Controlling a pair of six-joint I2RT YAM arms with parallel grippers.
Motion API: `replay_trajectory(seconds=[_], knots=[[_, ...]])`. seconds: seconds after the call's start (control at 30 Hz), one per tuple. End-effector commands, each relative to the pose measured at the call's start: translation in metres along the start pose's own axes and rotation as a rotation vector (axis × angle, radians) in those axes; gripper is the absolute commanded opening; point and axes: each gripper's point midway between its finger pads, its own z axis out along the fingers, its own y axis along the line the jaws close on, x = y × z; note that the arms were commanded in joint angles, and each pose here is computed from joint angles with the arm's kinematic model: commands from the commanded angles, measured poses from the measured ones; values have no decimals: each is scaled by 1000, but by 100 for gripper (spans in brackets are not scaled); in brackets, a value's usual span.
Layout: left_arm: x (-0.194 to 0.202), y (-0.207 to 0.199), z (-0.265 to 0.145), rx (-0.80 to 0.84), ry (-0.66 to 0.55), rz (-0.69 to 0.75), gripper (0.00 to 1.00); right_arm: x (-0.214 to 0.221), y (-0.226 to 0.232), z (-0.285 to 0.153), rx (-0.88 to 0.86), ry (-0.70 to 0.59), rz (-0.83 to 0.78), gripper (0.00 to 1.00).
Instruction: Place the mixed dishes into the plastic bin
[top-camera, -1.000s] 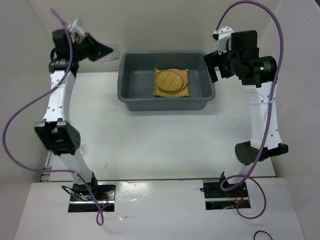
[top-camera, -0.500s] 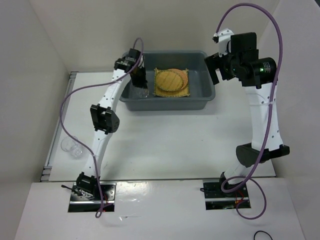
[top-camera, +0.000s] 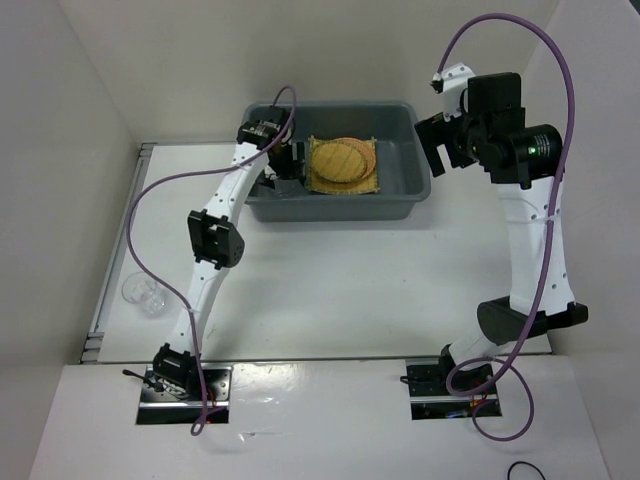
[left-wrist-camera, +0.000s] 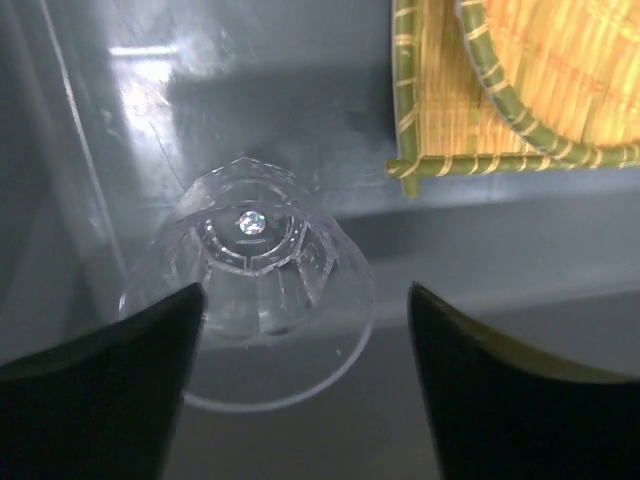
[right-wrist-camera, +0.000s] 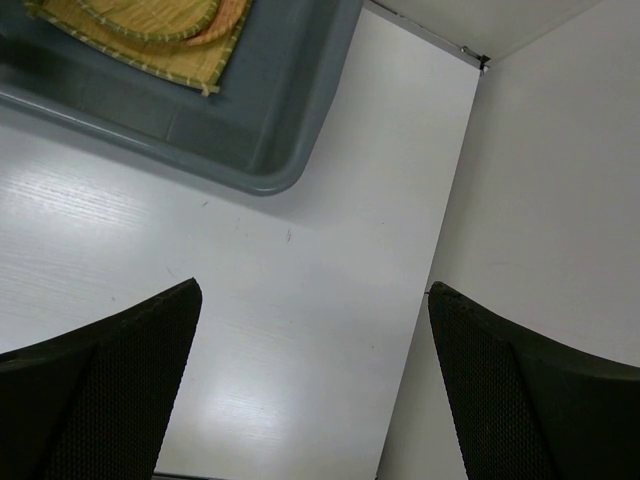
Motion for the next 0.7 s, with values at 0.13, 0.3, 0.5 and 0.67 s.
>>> replay_trajectory(seconds=[0.13,0.3,0.5,0.67], knots=[[-108,-29,-213,112,-581,-1,100,-3,1,-5,-3,-23,-7,98],[-102,44,-325,-126,-771,-220,100,-6,2,-7,-9,-34,-6,98],[22,150,-241,-620,-467,-392,100,-8,6,0,-30,-30,-8,98],[89,207,-252,-443,-590,-615,100,-14,5,2,-26,-41,-6,98]])
